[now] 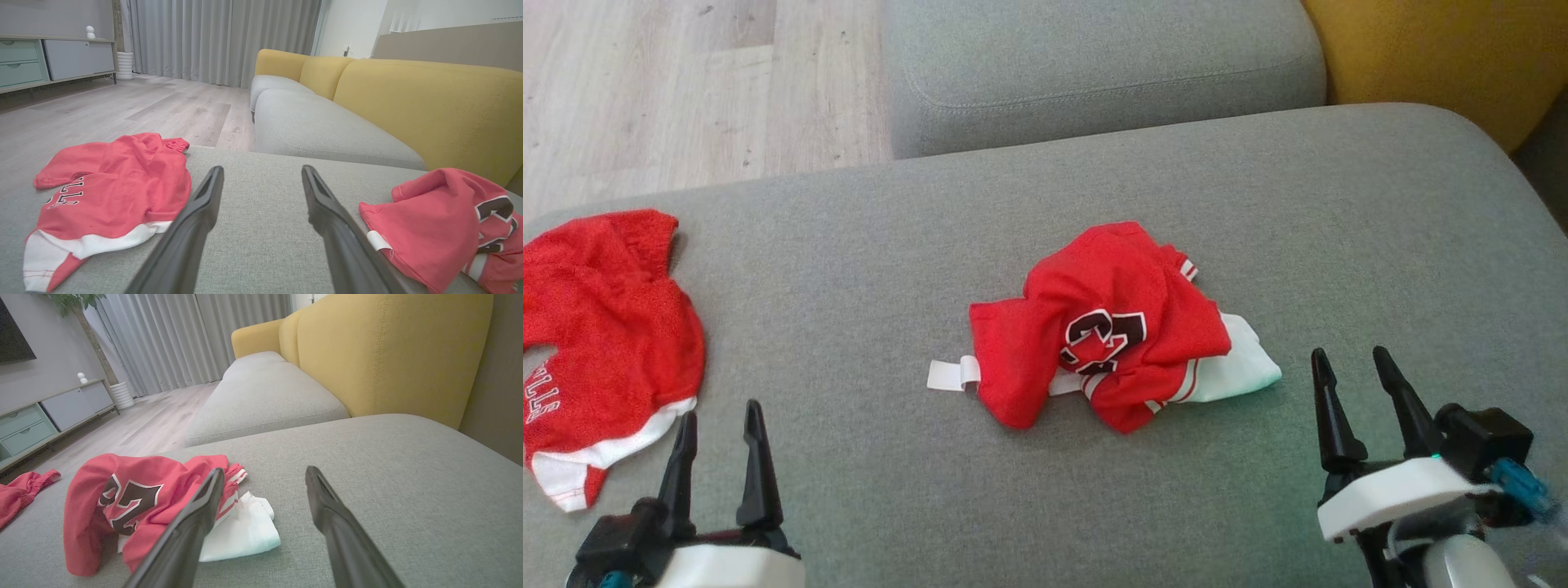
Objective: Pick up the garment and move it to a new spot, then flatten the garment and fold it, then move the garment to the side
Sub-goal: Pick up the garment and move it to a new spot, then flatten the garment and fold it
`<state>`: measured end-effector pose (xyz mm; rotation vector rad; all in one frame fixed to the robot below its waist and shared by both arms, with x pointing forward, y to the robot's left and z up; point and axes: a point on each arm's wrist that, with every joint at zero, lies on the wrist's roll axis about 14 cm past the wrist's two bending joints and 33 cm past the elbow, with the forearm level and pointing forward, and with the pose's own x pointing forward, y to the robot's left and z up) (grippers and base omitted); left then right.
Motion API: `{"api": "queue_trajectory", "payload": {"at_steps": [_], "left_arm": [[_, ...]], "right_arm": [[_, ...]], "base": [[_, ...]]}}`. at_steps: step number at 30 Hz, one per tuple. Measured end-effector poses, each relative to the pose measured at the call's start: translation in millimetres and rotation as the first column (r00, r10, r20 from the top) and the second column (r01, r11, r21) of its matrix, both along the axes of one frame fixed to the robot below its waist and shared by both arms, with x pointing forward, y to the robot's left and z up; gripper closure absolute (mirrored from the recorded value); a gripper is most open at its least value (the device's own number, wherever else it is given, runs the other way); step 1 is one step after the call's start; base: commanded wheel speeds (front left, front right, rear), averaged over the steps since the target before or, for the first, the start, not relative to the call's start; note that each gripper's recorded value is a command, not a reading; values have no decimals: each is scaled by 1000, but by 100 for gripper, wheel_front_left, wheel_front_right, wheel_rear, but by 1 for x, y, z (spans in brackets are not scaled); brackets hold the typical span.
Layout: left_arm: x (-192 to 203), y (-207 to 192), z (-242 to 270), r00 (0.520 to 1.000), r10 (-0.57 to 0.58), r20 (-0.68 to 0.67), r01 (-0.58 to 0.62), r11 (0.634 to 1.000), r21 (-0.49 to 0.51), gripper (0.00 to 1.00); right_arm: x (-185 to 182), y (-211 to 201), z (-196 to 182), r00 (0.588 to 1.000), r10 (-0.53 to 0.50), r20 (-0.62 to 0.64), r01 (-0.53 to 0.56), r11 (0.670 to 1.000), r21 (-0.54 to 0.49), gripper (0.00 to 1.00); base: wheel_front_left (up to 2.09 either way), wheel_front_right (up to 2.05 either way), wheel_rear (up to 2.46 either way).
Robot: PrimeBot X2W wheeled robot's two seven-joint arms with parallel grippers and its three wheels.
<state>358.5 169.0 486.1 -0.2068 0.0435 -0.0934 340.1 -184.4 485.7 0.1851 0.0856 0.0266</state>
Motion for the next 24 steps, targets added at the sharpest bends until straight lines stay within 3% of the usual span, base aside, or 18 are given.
{"api": "queue_trajectory", "payload": {"at_steps": [7,18,24], "left_arm": [[1,-1,0,1000,-5,-3,5,1000,-2,0],[18,-5,-1,1000,-24,-9,24,1000,4,0],[27,0,-4,1000,-9,-22,9,1000,7,0]], "right_arm": [[2,3,-7,999,13,-39,-13,1000,-6,0],[43,14,-55,946,76,-315,-98,994,-53,0],[46,25,-108,857,108,-504,-158,986,-58,0]], "base": [[0,0,0],[0,0,0],[0,0,0]]}}
